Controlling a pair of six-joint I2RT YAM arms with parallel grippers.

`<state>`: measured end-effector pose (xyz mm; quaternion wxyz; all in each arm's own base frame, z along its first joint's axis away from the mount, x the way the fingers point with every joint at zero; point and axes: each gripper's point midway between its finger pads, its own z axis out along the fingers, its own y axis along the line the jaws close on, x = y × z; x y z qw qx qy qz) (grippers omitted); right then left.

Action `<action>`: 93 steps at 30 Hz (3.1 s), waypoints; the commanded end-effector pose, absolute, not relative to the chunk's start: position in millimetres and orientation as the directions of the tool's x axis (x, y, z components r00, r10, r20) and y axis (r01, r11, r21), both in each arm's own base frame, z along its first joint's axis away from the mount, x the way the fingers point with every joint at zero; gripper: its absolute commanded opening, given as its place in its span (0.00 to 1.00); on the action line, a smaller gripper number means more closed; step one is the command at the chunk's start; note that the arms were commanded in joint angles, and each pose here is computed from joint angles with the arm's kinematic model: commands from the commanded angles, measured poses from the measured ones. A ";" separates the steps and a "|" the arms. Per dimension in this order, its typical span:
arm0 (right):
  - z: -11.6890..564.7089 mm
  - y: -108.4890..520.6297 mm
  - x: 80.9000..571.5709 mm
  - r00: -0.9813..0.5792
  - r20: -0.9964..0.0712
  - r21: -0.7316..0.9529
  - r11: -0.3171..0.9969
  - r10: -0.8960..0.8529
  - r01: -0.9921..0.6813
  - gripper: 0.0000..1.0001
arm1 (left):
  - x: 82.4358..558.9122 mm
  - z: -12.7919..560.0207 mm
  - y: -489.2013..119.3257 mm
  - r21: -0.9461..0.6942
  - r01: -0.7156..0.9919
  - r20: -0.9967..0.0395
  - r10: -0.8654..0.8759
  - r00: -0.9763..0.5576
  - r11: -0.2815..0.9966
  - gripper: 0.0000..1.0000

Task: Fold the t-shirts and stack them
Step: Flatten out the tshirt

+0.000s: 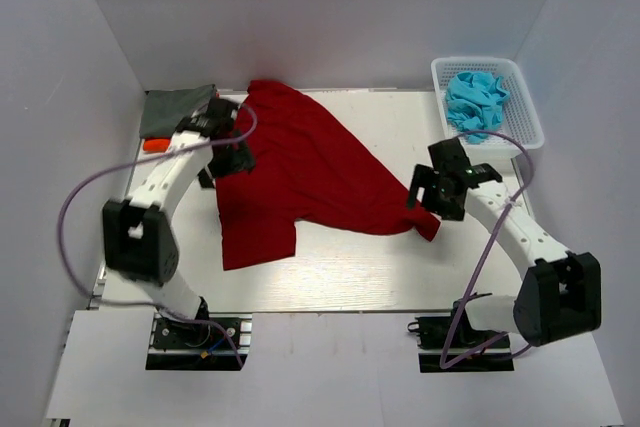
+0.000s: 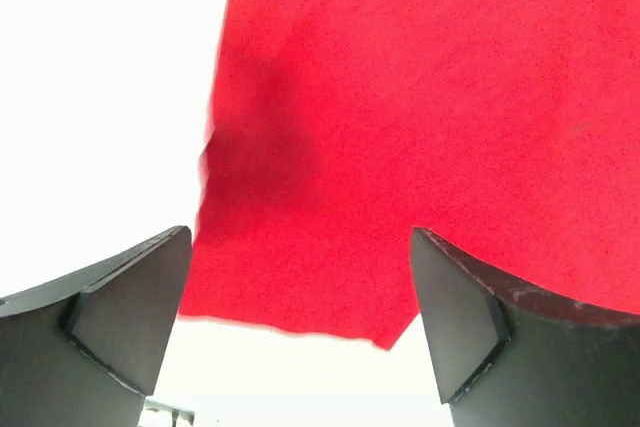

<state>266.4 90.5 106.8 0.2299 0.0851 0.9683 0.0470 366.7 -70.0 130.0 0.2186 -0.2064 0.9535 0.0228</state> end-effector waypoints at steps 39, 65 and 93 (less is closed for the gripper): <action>39.5 58.4 266.8 -0.848 -0.445 0.203 0.955 0.289 0.219 0.60 | 223.9 28.7 -46.3 -0.020 -0.675 -0.263 -0.655 -0.708 0.738 0.00; 454.6 26.3 316.7 -0.037 -0.969 0.242 0.969 0.243 0.045 0.00 | 286.2 540.2 5.1 -0.596 -0.187 -0.798 -0.549 0.248 0.781 0.00; 542.7 80.3 251.4 0.130 -0.980 0.095 0.925 0.152 -0.367 0.00 | 306.2 505.4 -64.9 -0.564 0.042 -0.826 -0.562 -0.047 0.825 0.00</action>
